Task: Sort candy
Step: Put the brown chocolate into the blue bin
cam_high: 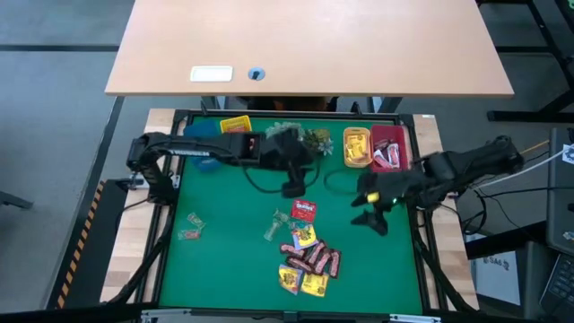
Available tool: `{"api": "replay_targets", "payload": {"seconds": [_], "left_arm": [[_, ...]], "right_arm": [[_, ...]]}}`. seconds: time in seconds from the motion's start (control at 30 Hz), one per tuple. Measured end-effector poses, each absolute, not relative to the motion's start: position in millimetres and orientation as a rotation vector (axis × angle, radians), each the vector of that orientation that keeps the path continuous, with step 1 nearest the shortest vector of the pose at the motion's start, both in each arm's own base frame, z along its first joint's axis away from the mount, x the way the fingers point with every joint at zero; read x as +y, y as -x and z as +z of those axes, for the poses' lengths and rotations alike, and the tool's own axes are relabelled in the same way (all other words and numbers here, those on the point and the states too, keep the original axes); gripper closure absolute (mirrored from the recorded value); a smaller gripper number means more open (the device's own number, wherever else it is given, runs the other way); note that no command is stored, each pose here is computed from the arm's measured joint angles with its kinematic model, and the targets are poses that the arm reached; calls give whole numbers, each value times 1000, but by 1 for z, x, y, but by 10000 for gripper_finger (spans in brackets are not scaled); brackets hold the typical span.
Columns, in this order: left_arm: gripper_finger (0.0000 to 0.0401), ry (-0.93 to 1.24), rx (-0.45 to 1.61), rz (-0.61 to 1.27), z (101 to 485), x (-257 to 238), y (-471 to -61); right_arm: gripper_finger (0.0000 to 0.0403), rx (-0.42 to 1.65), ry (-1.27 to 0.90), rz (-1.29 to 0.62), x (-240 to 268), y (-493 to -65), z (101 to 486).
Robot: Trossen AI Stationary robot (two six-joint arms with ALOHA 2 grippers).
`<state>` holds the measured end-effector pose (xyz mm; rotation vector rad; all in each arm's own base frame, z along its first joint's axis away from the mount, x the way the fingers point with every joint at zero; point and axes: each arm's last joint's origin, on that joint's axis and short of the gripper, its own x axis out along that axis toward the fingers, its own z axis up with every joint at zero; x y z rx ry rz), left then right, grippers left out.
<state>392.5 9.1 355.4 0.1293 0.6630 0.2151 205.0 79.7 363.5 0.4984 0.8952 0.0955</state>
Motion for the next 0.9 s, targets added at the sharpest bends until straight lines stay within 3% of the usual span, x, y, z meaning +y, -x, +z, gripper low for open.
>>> {"api": "replay_targets", "payload": {"seconds": [0.23,0.57,0.77,0.9], "left_arm": [[275,-126,778,127,349,-35,-380],[275,-67,770,53,348,-84,-372],[275,-61,766,14,348,-104,-367],[275,-73,765,-16,348,-115,-363]], "right_arm": [[111,1071,-343,181,131,-225,327],[111,1306,-95,243,192,-245,257],[111,1375,119,327,213,-250,220],[111,1365,149,435,218,-256,212]]}}
